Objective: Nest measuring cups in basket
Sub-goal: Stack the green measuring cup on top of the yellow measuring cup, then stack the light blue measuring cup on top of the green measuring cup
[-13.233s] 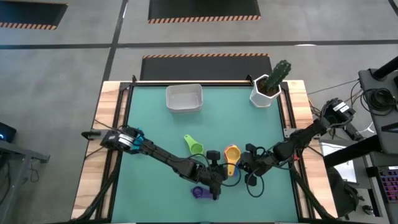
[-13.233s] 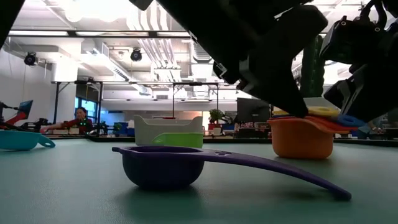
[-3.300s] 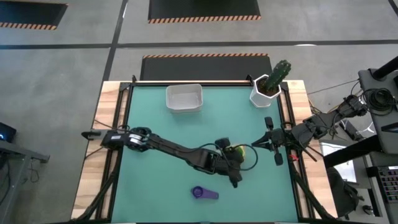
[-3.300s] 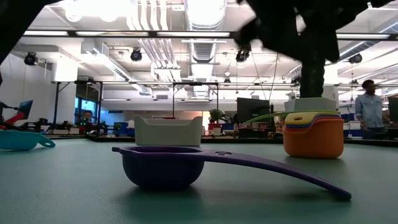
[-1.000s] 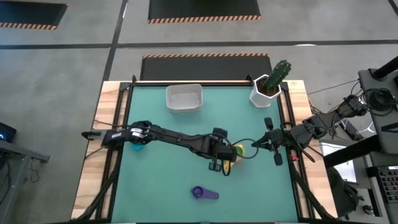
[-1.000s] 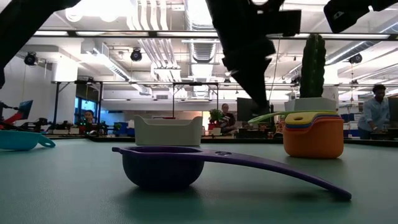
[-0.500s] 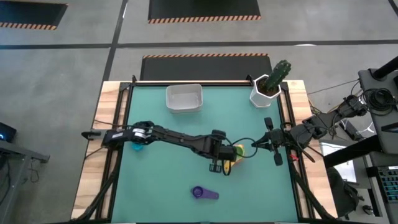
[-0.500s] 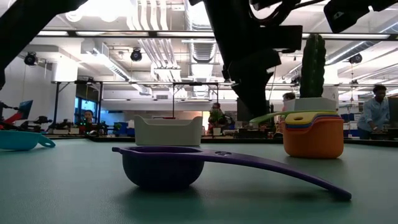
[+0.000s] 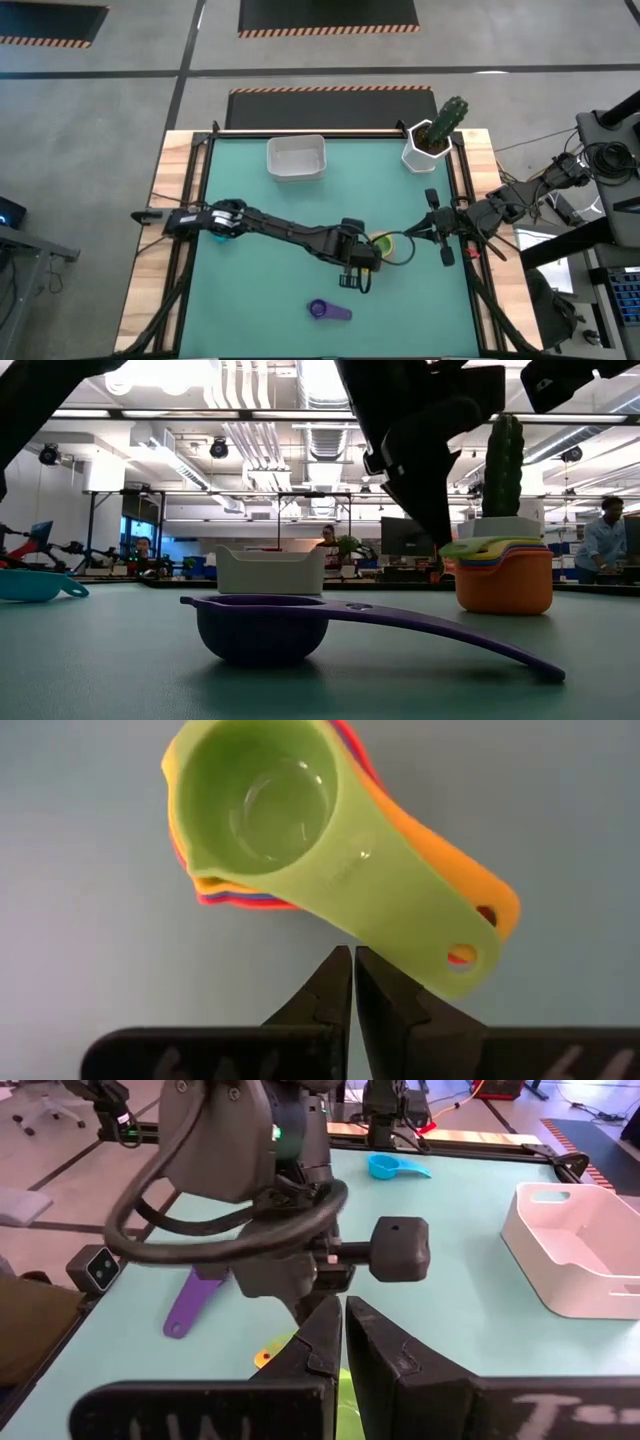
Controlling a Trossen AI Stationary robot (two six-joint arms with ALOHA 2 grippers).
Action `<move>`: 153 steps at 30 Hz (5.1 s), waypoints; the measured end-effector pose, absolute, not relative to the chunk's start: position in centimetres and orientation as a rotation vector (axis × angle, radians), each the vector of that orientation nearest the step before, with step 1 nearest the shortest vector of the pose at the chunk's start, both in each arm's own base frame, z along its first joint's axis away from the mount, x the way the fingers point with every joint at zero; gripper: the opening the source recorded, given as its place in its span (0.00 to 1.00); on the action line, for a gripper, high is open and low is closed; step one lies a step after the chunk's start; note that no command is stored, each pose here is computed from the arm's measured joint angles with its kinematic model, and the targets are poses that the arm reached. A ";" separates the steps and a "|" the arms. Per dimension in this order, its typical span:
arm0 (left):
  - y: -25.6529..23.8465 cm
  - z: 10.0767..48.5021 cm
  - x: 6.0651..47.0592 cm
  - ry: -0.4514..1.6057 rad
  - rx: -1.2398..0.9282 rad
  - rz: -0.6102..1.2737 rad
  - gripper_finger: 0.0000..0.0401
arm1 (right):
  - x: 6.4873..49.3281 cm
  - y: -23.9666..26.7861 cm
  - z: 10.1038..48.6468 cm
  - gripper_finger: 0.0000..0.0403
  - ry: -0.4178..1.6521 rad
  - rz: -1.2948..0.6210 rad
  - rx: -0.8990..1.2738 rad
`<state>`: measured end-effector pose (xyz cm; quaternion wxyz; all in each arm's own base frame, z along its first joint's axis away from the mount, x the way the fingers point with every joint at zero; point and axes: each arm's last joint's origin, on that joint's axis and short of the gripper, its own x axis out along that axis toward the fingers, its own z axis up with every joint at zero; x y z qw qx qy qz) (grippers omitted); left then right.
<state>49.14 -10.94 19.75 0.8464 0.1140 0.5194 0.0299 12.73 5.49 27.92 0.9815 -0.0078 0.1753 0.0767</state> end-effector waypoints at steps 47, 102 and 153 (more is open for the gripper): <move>-11.8 20.0 48.5 1.108 0.241 0.125 0.00 | 12.7 5.5 27.9 0.02 0.354 0.154 -0.016; -12.5 21.9 45.1 1.302 0.327 0.231 0.00 | 12.7 5.5 27.8 0.02 0.357 0.154 -0.017; -3.8 16.4 17.2 1.174 -0.679 1.271 0.29 | 12.8 5.5 27.7 0.02 0.357 0.144 0.019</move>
